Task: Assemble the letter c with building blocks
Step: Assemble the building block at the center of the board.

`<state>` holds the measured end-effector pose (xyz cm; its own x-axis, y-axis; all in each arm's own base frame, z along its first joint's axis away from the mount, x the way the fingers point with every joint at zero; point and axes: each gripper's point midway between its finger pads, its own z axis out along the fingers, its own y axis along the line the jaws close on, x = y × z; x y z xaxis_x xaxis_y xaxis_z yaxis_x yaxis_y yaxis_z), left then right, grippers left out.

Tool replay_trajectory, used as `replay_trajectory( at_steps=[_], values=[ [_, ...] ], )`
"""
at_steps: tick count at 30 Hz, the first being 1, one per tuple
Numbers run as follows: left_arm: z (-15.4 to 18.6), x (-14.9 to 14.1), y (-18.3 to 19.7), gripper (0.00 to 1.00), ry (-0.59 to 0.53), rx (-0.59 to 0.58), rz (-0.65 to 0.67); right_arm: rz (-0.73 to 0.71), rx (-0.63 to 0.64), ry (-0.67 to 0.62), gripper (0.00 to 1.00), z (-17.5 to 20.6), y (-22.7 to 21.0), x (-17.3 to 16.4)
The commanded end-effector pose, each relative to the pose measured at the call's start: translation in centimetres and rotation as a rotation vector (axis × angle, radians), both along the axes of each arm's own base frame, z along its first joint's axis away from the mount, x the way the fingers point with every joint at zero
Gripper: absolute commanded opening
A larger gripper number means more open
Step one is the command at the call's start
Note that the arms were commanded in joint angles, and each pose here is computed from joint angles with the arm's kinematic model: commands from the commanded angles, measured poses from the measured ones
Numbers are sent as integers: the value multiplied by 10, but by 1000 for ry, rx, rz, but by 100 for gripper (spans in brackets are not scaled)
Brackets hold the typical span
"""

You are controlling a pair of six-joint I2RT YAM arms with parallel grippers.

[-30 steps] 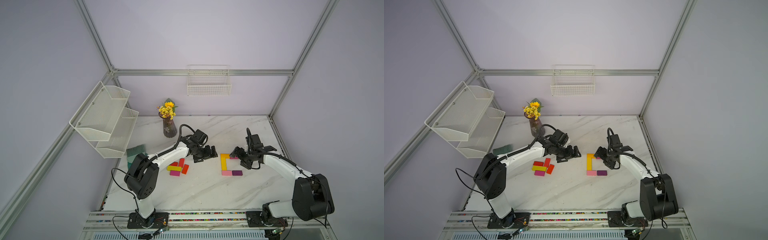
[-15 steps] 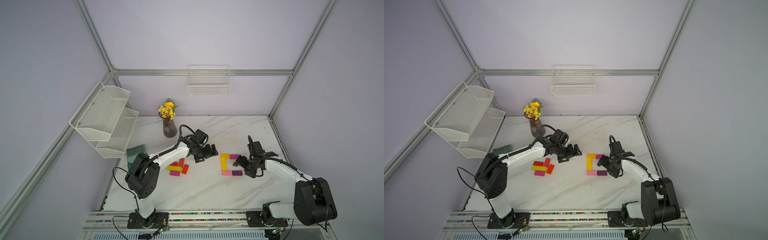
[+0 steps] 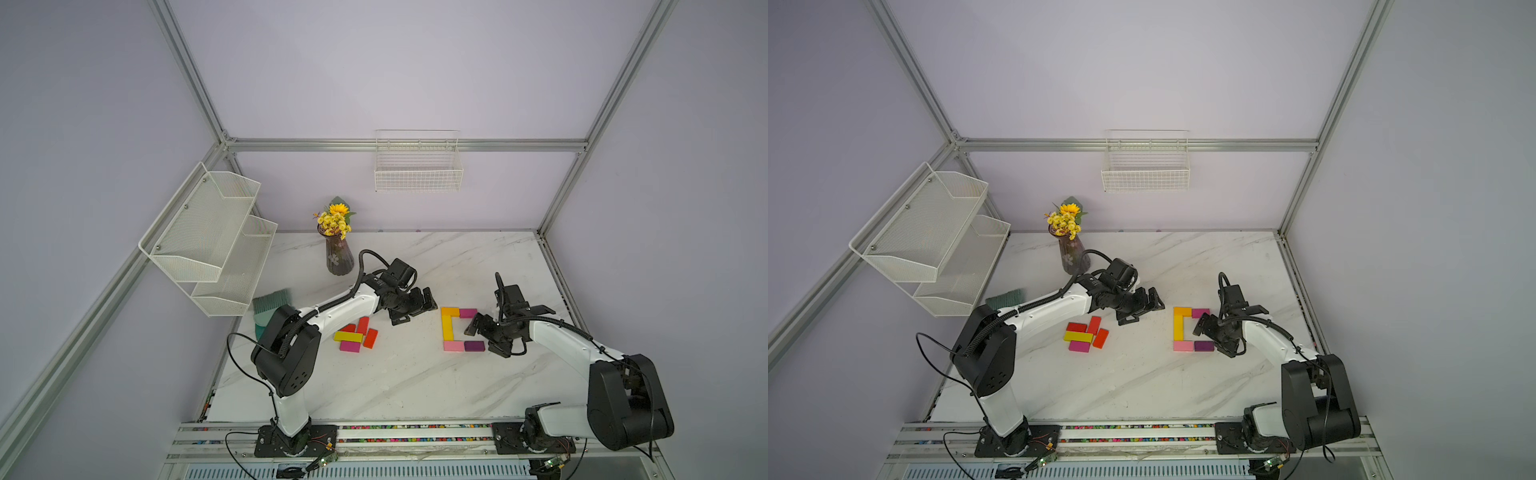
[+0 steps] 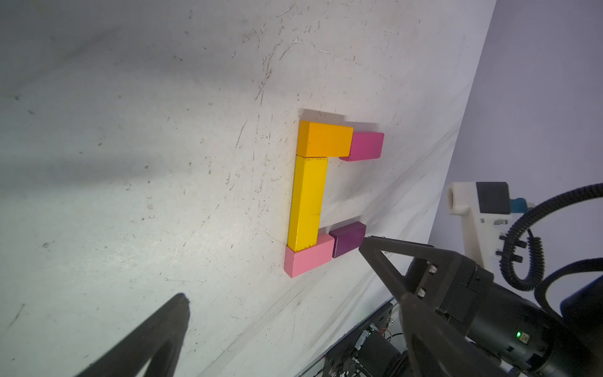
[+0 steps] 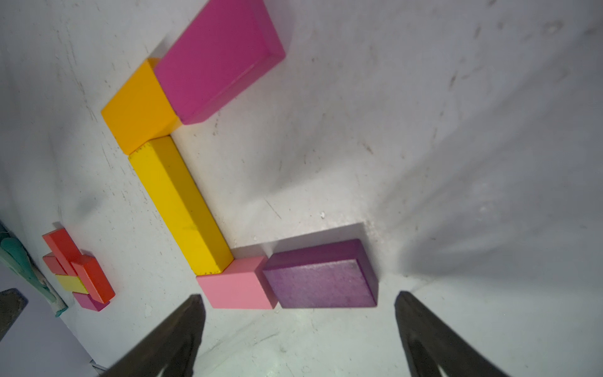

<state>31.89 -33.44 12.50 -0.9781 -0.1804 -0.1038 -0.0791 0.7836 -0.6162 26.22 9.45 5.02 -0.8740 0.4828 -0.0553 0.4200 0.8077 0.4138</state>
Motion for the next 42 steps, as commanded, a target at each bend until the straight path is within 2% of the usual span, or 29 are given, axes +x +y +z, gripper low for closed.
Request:
replay_trajectory(
  at_steps=[1, 18, 42],
  values=[
    [-1, -3, -3, 100, 5, -16, -5, 20, 5, -3, 93, -9, 2, 3],
    [-3, -3, -4, 100, 8, -16, -7, 50, -11, -3, 93, -15, 2, 15],
    [-2, -1, -6, 100, 6, -22, -5, 64, 45, -15, 91, -11, 11, 13]
  ],
)
